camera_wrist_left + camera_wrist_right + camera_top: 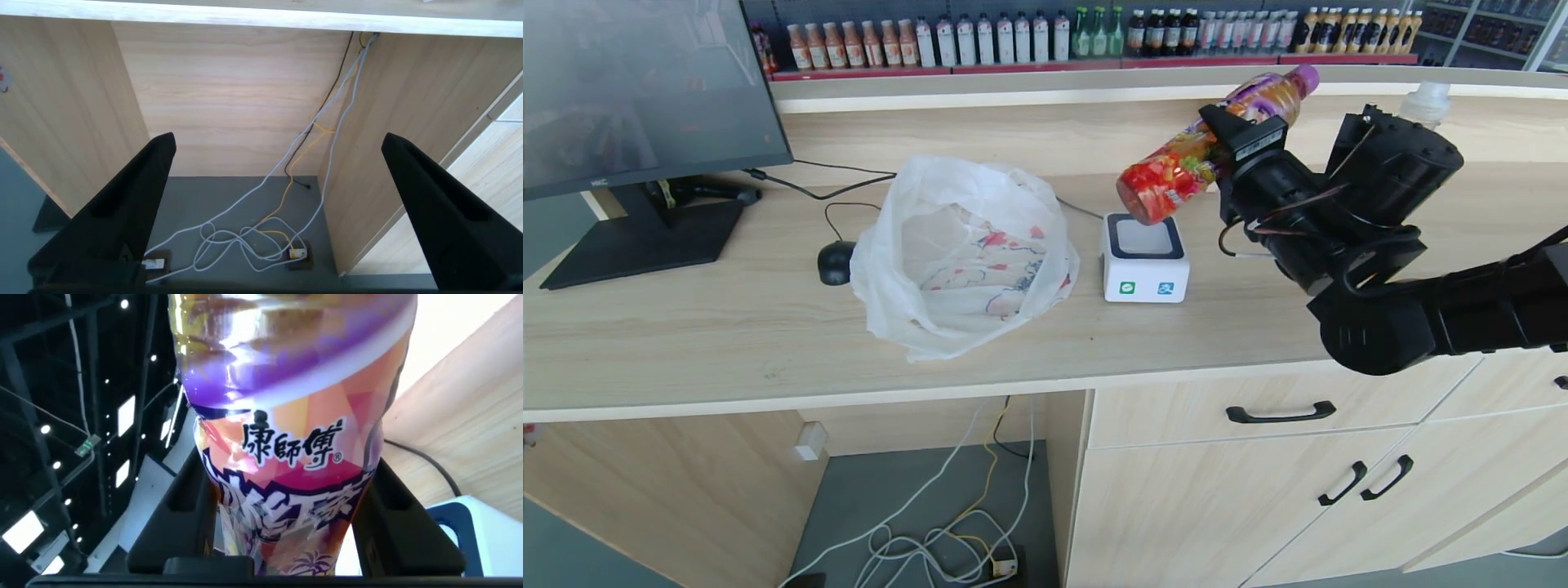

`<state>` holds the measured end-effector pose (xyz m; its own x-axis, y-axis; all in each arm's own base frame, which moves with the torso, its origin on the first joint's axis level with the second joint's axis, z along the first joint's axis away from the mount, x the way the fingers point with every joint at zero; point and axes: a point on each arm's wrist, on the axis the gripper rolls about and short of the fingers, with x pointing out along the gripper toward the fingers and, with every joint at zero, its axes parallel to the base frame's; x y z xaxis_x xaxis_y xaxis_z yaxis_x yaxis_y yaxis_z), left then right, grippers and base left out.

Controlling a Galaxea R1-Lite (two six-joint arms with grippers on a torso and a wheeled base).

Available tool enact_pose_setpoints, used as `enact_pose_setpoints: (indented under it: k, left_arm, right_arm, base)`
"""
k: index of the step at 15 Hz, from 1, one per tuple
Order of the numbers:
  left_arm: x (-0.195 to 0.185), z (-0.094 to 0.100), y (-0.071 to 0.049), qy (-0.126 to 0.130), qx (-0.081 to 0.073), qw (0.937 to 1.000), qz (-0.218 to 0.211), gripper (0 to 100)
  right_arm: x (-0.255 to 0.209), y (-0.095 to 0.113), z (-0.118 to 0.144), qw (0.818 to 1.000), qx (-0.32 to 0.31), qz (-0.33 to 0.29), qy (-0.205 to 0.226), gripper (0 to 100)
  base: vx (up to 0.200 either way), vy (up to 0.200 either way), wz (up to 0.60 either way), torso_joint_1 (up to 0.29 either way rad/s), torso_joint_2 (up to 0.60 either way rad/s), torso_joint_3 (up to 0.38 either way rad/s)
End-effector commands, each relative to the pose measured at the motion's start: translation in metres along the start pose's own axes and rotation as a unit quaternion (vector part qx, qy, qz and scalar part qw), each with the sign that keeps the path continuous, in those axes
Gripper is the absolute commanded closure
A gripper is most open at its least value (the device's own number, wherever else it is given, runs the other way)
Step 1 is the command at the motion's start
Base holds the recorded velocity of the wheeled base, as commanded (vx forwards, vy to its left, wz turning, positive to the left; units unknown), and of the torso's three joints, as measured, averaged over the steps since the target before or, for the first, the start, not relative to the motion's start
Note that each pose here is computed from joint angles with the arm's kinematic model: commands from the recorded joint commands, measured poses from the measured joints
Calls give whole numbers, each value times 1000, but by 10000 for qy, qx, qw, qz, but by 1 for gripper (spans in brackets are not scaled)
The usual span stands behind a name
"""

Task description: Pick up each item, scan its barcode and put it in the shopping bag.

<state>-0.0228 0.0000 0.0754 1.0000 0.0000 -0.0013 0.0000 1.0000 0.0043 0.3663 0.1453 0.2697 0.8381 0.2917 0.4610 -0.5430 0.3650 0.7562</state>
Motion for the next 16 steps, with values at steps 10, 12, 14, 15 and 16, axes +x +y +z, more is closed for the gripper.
enact_pose_setpoints:
  k: [10, 12, 14, 15, 16]
  left_arm:
    - [0, 0, 0, 1, 2, 10000, 0, 0]
    - [0, 0, 0, -6, 9, 10000, 0, 0]
    - [0, 0, 0, -6, 9, 10000, 0, 0]
    - [0, 0, 0, 1, 9, 10000, 0, 0]
    - [0, 0, 0, -6, 9, 10000, 0, 0]
  right_arm:
    - [-98, 82, -8, 9491, -3043, 649, 499, 100]
    - [-106, 76, -15, 9150, -3944, 699, 491, 100]
    - [-104, 71, -6, 8753, -4788, 622, 291, 100]
    - [-104, 72, -2, 8664, -4951, 630, 171, 100]
    - [-101, 74, 3, 8595, -5072, 624, 41, 100]
  base:
    - [0, 0, 0, 0, 0, 0]
    - [0, 0, 0, 0, 0, 0]
    - [0, 0, 0, 0, 0, 0]
    - [0, 0, 0, 0, 0, 0]
    - [0, 0, 0, 0, 0, 0]
